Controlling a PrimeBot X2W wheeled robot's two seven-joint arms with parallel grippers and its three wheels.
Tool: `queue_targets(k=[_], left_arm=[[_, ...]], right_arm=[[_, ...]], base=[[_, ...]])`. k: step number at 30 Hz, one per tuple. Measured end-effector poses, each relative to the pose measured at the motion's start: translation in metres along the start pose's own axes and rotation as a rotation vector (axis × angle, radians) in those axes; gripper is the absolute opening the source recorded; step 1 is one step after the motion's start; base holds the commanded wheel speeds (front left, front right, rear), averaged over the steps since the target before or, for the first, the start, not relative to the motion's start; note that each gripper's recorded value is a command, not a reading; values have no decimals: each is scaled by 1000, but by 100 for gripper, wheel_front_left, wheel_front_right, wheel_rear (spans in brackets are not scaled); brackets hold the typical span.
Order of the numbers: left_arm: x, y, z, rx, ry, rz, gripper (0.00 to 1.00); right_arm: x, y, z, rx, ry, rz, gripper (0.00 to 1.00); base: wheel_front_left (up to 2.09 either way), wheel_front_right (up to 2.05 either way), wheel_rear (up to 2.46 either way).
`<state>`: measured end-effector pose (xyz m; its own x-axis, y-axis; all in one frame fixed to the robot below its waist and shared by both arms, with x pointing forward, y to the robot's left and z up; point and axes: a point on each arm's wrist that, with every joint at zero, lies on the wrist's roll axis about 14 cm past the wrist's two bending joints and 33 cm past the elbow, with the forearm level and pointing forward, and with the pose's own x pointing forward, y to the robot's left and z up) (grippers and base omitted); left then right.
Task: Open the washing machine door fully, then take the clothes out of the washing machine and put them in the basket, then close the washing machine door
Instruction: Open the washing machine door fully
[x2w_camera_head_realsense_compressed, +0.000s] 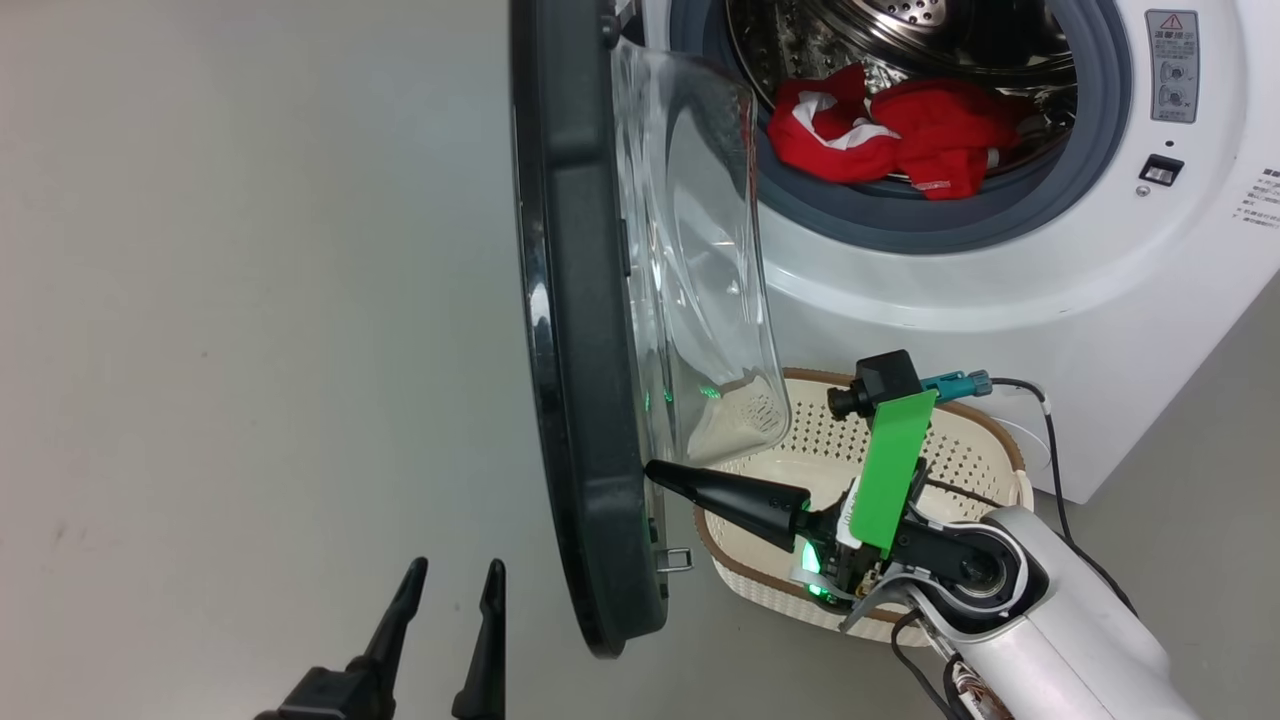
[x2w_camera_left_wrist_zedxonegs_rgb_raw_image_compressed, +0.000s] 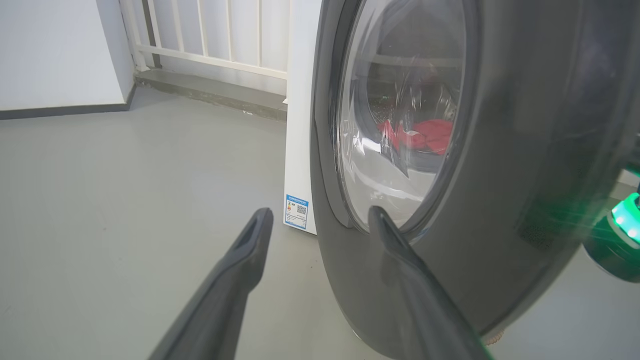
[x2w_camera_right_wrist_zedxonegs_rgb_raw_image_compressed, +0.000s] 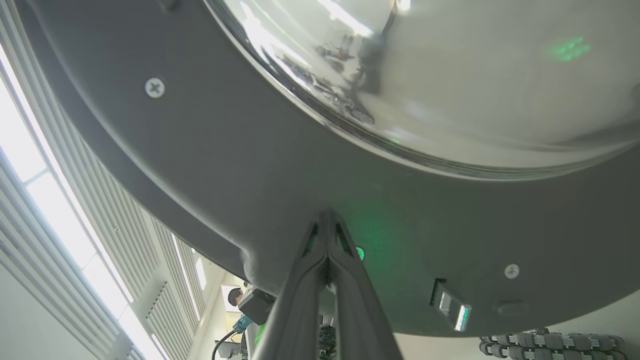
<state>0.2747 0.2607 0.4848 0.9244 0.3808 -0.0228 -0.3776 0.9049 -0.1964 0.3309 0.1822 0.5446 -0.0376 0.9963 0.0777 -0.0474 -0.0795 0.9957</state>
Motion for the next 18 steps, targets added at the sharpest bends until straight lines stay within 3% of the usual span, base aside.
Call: queue_targets(k=[6,7,9,10,11,18], left_arm=[[1,0,0,0,-1,-1,100],[2,-1,0,0,-1,-2,100],[2,-1,0,-1,-1,-4,100],[2,-1,0,-2,1,-5,100],[1,-1,-2,-3,4,-4,100],[2,-4,-3,-3,6,-14,100]], right_arm=[[-2,-1,3,1,-19,-2,0],[-2,-1,3,0,-24,-3,4],[-4,-1,5,-4,-39,-8,44],[-5,-2,6,-1,-49,-8,76],[-6,-3,7,5,-59,-8,100],[-27,-27,8,48,-138,-66,100]], base=[[0,0,0],[0,0,0],[0,0,0],[0,0,0],[0,0,0],[0,0,0]])
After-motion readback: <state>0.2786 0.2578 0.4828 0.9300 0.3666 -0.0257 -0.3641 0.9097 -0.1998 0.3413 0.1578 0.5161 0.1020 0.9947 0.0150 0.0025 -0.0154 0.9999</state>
